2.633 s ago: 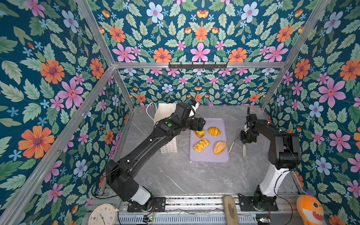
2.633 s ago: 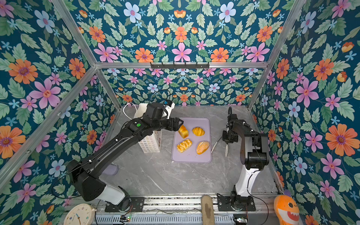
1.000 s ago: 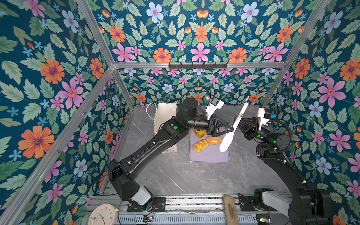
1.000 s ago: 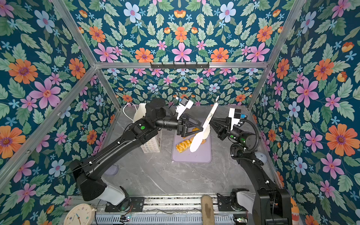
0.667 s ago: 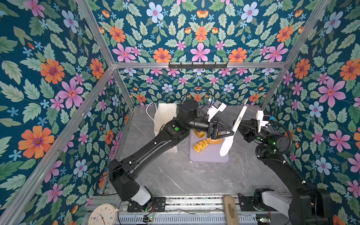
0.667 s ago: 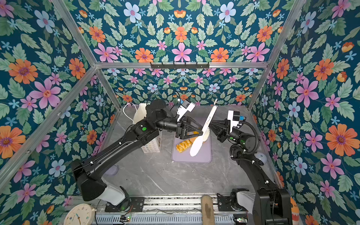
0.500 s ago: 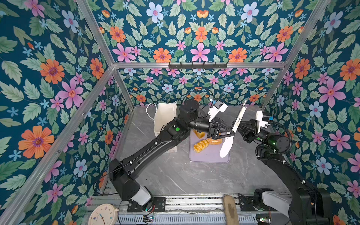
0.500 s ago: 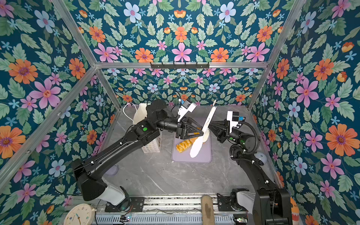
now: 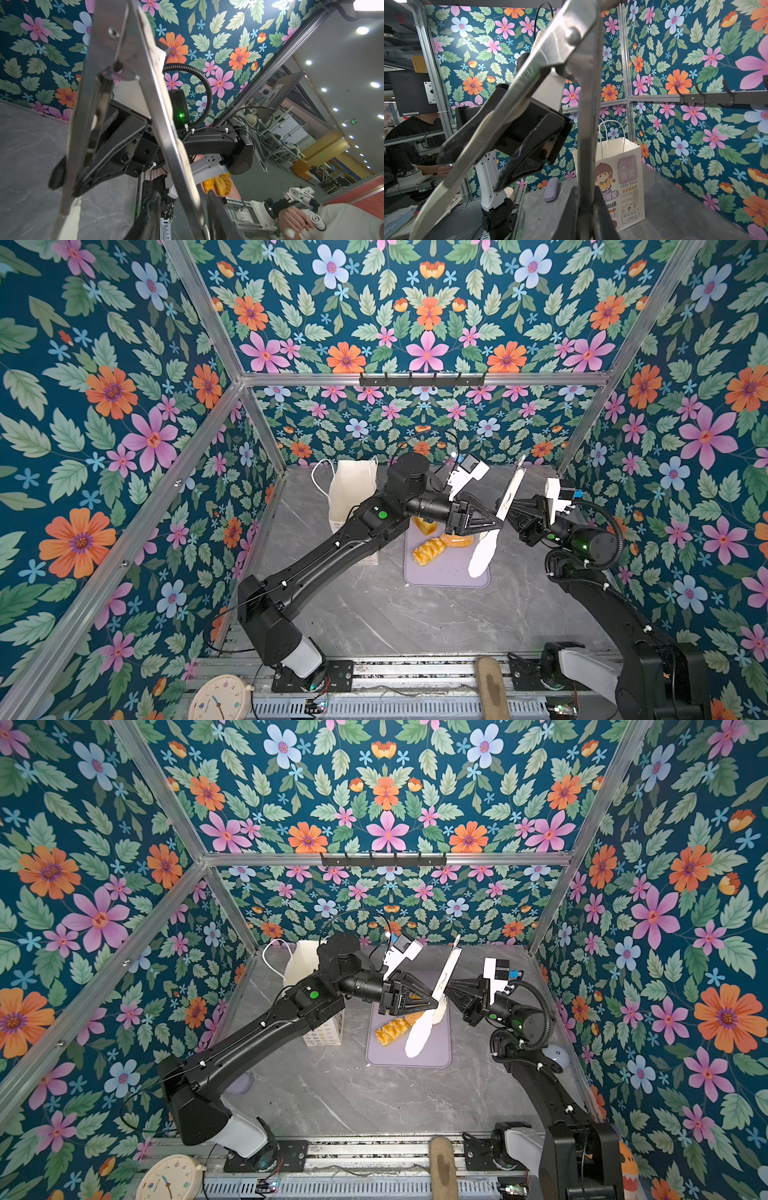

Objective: Pack bread into a paper bag
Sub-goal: Pass the pair of food tongs.

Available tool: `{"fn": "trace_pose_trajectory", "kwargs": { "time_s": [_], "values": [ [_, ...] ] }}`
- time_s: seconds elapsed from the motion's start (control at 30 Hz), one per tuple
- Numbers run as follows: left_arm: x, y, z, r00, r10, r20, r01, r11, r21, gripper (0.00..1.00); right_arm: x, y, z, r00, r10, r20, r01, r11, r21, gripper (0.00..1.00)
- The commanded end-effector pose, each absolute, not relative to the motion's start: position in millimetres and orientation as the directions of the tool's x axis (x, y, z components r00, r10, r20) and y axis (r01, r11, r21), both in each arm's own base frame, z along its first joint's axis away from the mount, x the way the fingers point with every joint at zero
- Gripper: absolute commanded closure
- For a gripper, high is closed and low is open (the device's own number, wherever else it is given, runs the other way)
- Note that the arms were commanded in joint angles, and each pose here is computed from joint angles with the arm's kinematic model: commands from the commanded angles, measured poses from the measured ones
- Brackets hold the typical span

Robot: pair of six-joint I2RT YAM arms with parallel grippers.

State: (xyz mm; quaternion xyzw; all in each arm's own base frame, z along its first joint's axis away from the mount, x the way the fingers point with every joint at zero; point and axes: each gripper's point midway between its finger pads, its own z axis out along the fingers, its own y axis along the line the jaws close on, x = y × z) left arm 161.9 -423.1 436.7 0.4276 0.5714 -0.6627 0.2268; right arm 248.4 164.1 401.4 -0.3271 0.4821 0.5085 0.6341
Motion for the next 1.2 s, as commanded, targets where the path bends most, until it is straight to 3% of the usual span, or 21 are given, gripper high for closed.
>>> {"fn": "trace_pose_trajectory", "kwargs": {
  "time_s": [0.0,0.37,0.4,0.47,0.57,0.63,0.83,1.07,1.17],
  "values": [
    [157.2,-422.7,434.5,-0.502,0.194,-0.843,0.804,-0.255,-0.537,0.62,244.1,162.7,409.3,0.070,0.337,-0.939,-0.958,0.286,0.031,1.00],
    [153.8,-422.7,433.4,-0.476,0.199,-0.857,0.816,-0.265,-0.514,0.90,240.4,162.0,405.8,0.082,0.317,-0.945,-0.949,0.314,0.023,1.00],
    [153.8,-422.7,433.1,-0.473,0.199,-0.858,0.817,-0.265,-0.512,0.90,240.7,161.3,405.2,0.082,0.322,-0.943,-0.946,0.322,0.028,0.97],
    [157.2,-424.1,428.3,-0.460,0.205,-0.864,0.831,-0.244,-0.500,0.92,241.2,157.9,405.2,0.097,0.338,-0.936,-0.935,0.353,0.030,0.81],
    [168.2,-426.2,415.9,-0.429,0.217,-0.877,0.869,-0.167,-0.466,1.00,240.2,155.3,402.2,0.121,0.338,-0.933,-0.922,0.387,0.021,0.75],
    [171.1,-425.6,411.9,-0.410,0.221,-0.885,0.882,-0.149,-0.446,1.00,238.5,155.8,399.8,0.117,0.321,-0.940,-0.920,0.391,0.019,0.67],
    [172.2,-418.8,412.1,-0.342,0.214,-0.915,0.921,-0.117,-0.372,1.00,231.0,157.5,395.3,0.068,0.272,-0.960,-0.915,0.400,0.048,0.15],
    [186.6,-398.9,397.3,-0.205,0.276,-0.939,0.979,0.042,-0.201,1.00,211.6,166.9,401.4,-0.015,0.210,-0.978,-0.950,0.301,0.079,0.05],
    [184.5,-395.4,388.3,-0.178,0.314,-0.933,0.984,0.036,-0.175,1.00,206.6,169.3,406.4,-0.045,0.194,-0.980,-0.959,0.265,0.097,0.04]
  ]
}}
